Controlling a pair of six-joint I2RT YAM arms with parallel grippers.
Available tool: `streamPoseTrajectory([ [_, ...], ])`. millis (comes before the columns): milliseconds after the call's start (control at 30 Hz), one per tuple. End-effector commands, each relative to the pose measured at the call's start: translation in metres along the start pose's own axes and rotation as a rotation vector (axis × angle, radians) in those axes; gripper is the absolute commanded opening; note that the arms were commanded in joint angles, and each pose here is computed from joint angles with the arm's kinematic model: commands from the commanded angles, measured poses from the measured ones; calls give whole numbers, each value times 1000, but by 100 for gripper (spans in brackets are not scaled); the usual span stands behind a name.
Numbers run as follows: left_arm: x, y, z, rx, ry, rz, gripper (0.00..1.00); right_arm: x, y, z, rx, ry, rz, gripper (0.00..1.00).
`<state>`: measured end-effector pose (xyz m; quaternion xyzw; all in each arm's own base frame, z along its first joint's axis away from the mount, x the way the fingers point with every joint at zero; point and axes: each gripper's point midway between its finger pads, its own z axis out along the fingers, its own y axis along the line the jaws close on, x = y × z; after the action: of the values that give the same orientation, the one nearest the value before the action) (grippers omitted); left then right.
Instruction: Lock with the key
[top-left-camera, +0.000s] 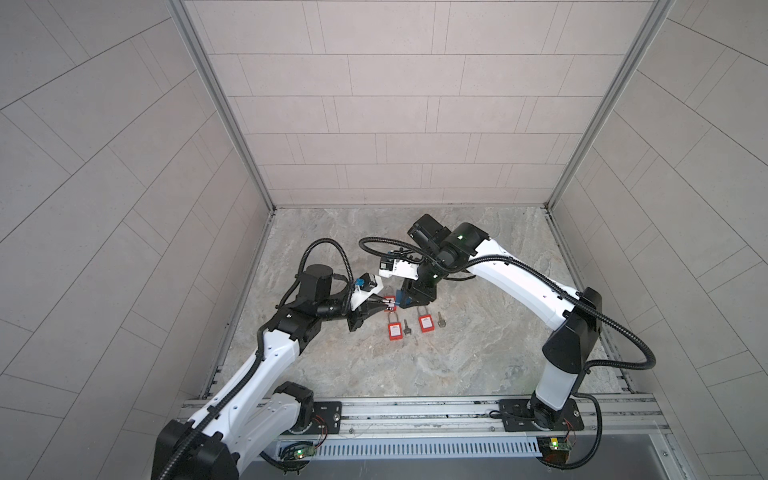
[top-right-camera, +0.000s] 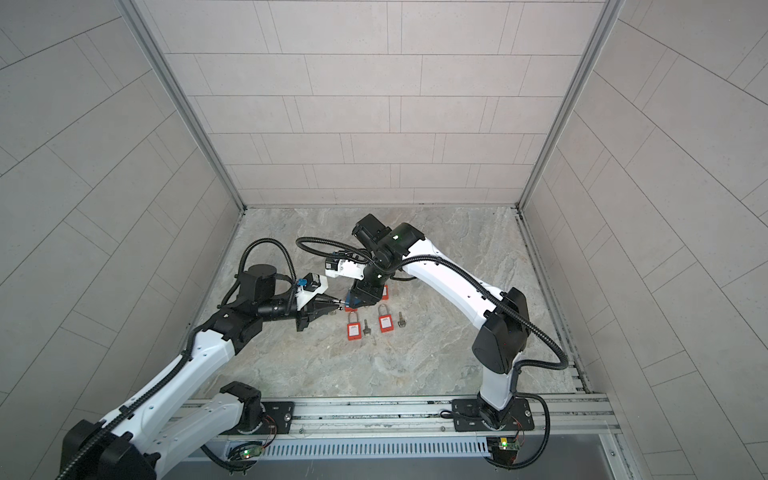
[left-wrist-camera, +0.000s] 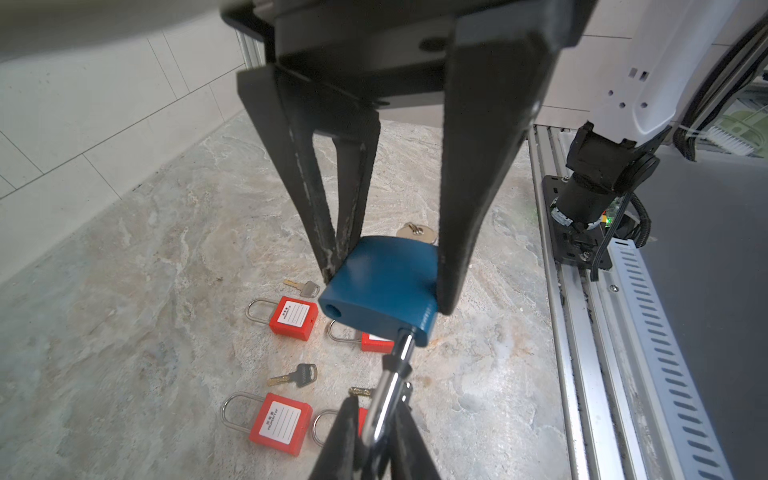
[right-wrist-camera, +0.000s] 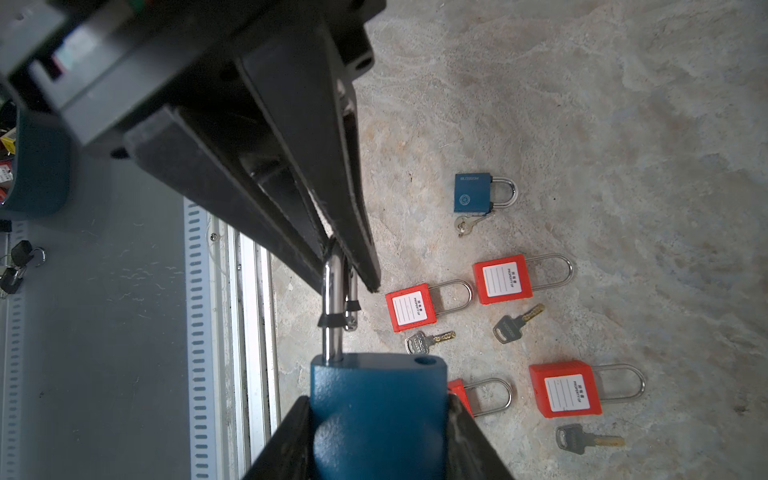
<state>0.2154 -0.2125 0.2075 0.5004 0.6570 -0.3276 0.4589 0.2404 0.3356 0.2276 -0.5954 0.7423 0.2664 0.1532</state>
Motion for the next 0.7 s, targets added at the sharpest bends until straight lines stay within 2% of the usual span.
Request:
streamPoseTrajectory([
  [0, -18, -7, -1, 42, -38, 57, 8, -14, 15, -25, 3, -69, -67, 29],
  [67, -20, -9, -2, 47, -40, 64, 0, -13, 14, -27, 16, -68, -74, 36],
  [133, -22, -11, -1, 49, -42, 73, 0, -13, 15, -31, 33, -70, -104, 50],
  [300, -30, -12, -2, 5, -60, 106, 0, -9, 4, -43, 153, -74, -170, 71],
  [500, -44, -13, -5, -67, -117, 163, 0, 7, 17, -52, 182, -97, -315, 71],
  [667, -52, -25, -2, -50, -141, 208, 0, 18, 28, -48, 154, -128, -314, 63],
])
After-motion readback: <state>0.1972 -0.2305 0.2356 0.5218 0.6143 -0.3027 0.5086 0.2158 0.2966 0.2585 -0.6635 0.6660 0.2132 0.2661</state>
